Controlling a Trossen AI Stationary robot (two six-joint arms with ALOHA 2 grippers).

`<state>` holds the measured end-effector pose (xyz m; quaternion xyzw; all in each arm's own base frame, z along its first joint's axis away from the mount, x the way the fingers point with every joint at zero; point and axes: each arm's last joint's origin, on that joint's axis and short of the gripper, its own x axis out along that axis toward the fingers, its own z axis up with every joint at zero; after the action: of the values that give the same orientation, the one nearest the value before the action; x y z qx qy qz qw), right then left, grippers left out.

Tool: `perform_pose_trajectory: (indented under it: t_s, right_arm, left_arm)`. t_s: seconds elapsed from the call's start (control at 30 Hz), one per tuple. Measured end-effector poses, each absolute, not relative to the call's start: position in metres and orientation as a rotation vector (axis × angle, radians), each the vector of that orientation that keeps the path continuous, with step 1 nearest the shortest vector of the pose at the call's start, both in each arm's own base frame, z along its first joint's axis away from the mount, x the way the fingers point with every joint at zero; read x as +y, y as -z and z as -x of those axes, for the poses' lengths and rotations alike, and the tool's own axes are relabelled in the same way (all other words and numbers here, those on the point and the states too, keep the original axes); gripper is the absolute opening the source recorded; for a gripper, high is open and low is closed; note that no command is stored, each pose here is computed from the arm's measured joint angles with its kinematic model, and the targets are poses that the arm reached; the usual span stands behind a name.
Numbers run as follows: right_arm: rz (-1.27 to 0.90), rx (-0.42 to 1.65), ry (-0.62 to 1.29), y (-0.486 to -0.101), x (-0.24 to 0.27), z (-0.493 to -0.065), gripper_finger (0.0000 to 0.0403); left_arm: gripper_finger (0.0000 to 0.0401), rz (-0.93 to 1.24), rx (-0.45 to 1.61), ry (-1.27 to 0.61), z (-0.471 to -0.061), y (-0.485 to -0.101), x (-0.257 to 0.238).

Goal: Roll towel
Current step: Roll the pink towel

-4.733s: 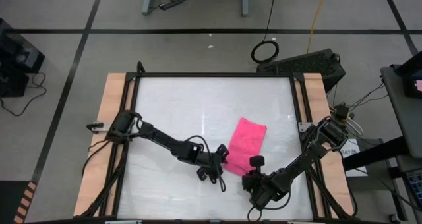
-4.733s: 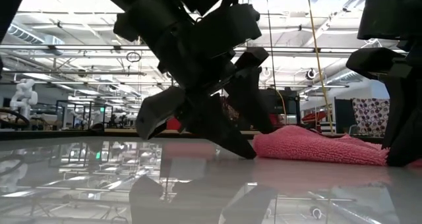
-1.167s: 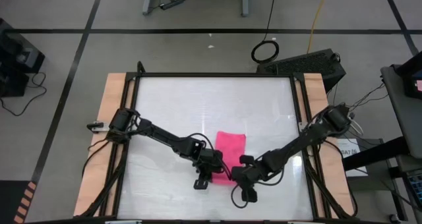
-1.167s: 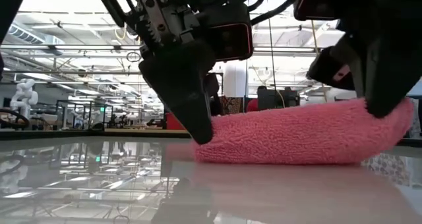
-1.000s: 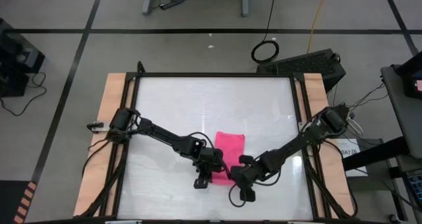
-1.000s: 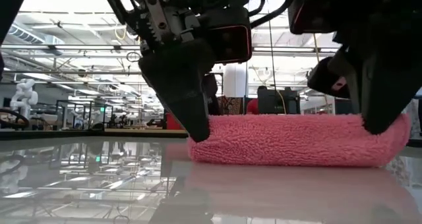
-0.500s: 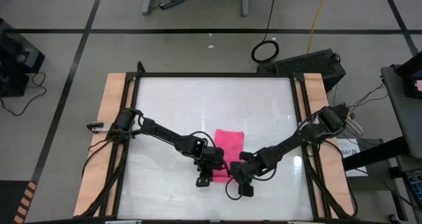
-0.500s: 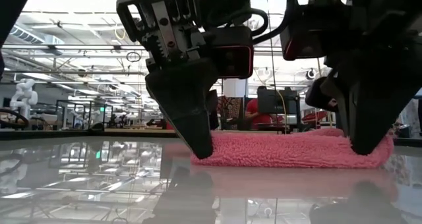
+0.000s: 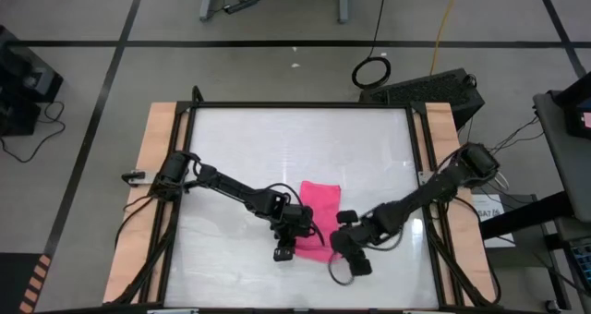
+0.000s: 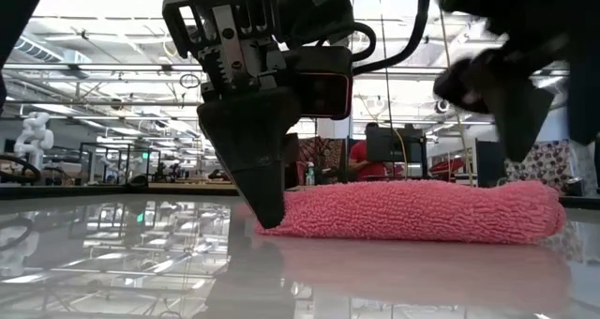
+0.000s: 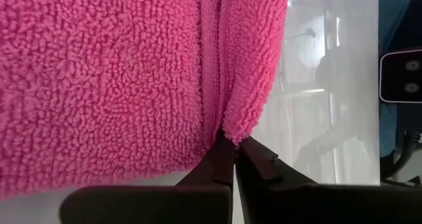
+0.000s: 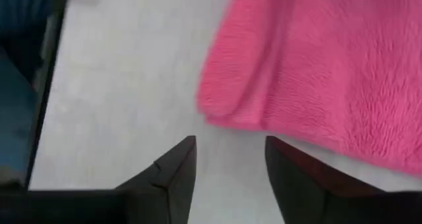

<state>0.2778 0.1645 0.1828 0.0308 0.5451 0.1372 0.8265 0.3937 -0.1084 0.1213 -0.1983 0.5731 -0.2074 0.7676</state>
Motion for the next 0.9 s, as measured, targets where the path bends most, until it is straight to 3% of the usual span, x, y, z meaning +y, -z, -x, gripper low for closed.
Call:
perform_pose_trajectory:
  t_s: [0.17,0.37,0.6,0.9]
  right_arm:
    - [0.276,1.016,-0.36,-0.188,0.197,-0.257,0.0175]
    - [0.645,0.93,-0.33,-0.163,0.226,-0.246,0.016]
    - [0.76,0.927,-0.203,-0.124,0.234,-0.253,0.0145]
    - [0.761,0.866,-0.111,-0.115,0.236,-0.259,0.0129]
  left_arm:
    - [0.0006,0.435,1.241,0.443,-0.395,-0.121,-0.106]
    - [0.0006,0.443,1.236,0.435,-0.396,-0.121,-0.101]
    - [0.0007,0.443,1.234,0.435,-0.396,-0.121,-0.101]
    - [0.0007,0.446,1.237,0.436,-0.396,-0.121,-0.101]
